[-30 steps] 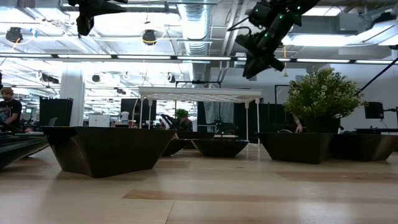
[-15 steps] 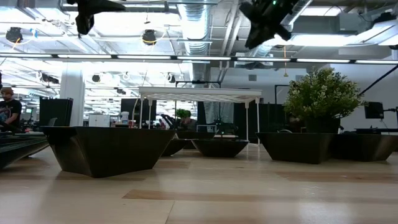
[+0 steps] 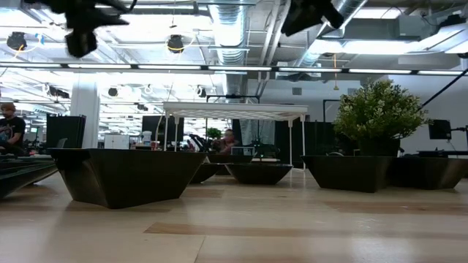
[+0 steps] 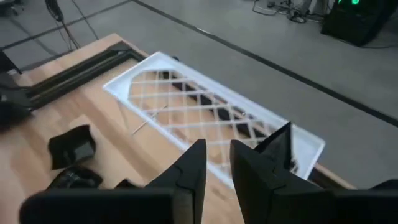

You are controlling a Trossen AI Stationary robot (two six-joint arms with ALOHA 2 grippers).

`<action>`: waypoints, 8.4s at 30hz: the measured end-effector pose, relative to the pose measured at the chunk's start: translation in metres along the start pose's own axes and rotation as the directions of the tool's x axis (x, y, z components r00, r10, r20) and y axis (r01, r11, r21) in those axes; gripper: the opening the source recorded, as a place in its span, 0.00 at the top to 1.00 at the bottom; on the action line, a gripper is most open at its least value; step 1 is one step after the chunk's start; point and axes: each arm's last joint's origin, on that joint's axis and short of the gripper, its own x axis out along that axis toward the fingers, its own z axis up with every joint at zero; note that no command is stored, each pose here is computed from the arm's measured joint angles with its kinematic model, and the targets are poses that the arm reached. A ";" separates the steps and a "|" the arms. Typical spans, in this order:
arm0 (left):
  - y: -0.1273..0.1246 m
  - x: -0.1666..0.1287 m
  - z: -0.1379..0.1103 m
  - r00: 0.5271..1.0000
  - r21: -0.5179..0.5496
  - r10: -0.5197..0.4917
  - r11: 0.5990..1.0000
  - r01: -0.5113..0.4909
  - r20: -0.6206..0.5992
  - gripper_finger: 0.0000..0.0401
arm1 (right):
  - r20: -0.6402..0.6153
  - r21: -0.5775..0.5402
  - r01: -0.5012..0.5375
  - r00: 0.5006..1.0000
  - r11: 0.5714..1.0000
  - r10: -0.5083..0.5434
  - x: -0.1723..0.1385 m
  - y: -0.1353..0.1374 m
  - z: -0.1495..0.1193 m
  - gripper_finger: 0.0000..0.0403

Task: Pick & Place Mini shaped plates
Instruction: Stack the black drop shaped plate on top of the black drop shaped plate on the shelf

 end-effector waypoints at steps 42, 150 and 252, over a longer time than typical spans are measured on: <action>-0.091 0.047 -0.139 0.933 -0.225 -0.239 0.957 0.181 -0.269 0.80 | -0.403 -0.502 -0.401 0.892 0.766 0.203 -0.052 0.068 -0.080 0.83; -0.077 0.092 -0.172 0.732 -0.183 0.091 0.941 -0.286 -0.675 0.81 | -0.429 -0.355 -0.492 0.841 0.795 0.329 -0.105 0.092 -0.111 0.83; -0.045 0.100 -0.177 0.702 -0.081 0.353 0.860 -0.504 -0.619 0.79 | -0.431 -0.367 -0.497 0.840 0.787 0.330 -0.105 0.092 -0.110 0.83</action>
